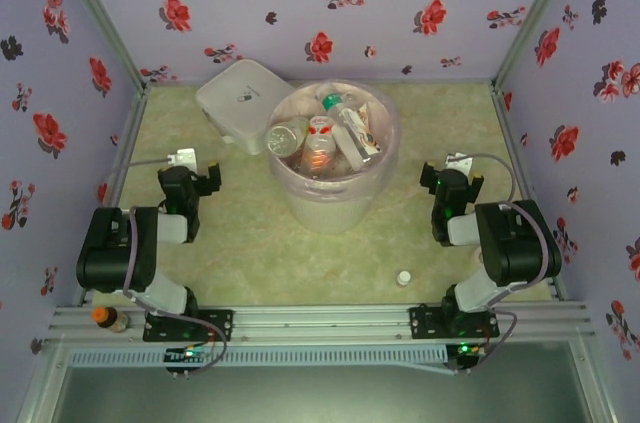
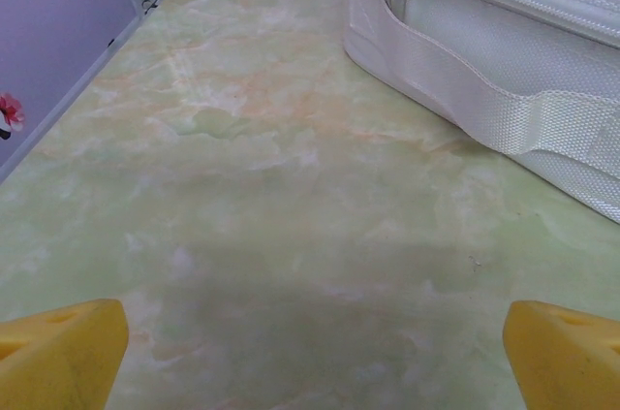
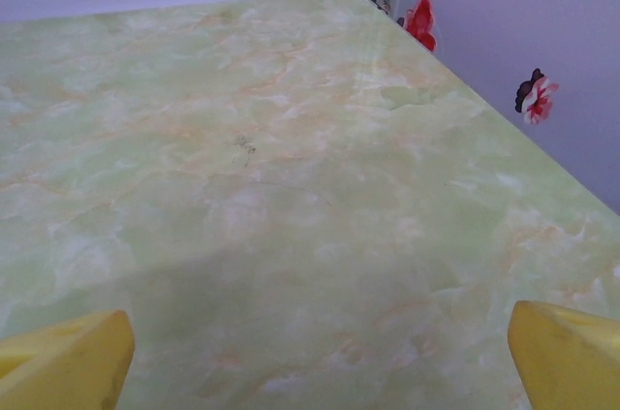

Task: Put the plastic bottles in the bin

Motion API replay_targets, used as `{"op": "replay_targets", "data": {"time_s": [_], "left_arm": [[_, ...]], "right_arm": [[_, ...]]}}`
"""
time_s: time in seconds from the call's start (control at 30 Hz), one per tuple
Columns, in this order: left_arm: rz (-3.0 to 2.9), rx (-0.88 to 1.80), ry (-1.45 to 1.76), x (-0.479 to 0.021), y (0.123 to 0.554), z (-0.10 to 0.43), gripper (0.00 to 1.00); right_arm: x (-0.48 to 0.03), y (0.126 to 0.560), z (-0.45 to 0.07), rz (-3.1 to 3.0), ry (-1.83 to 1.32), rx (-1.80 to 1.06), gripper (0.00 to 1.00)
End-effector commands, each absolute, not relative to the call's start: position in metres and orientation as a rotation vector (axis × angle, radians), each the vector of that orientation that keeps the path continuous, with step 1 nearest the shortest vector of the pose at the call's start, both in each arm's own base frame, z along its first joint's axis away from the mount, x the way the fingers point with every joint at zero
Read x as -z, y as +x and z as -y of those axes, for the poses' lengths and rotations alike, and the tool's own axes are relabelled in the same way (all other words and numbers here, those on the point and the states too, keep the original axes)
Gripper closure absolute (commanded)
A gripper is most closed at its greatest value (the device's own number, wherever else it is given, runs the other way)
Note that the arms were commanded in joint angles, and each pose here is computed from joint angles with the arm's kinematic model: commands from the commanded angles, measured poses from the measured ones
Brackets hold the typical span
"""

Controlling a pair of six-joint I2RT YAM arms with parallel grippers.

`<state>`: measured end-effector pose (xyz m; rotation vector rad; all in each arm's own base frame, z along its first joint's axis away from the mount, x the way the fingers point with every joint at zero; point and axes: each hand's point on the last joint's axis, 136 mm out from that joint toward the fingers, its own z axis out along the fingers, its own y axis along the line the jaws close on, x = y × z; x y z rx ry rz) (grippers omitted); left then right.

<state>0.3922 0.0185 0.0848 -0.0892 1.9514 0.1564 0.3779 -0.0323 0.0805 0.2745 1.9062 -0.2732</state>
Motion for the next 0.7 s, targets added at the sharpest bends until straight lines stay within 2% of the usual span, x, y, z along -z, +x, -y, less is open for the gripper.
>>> {"op": "replay_targets", "data": {"time_s": [0.0, 0.67], "left_arm": [[-1.903, -0.168, -0.078, -0.0967, 0.3968, -0.0207, 0.00], [-1.901, -0.174, -0.078, -0.0969, 0.3964, -0.0205, 0.00]], "right_arm": [[-0.0943, 0.3826, 0.0350, -1.850, 0.292, 0.270, 0.01], [-0.0923, 0.3849, 0.0397, -1.869, 0.316, 0.249, 0.01]]}}
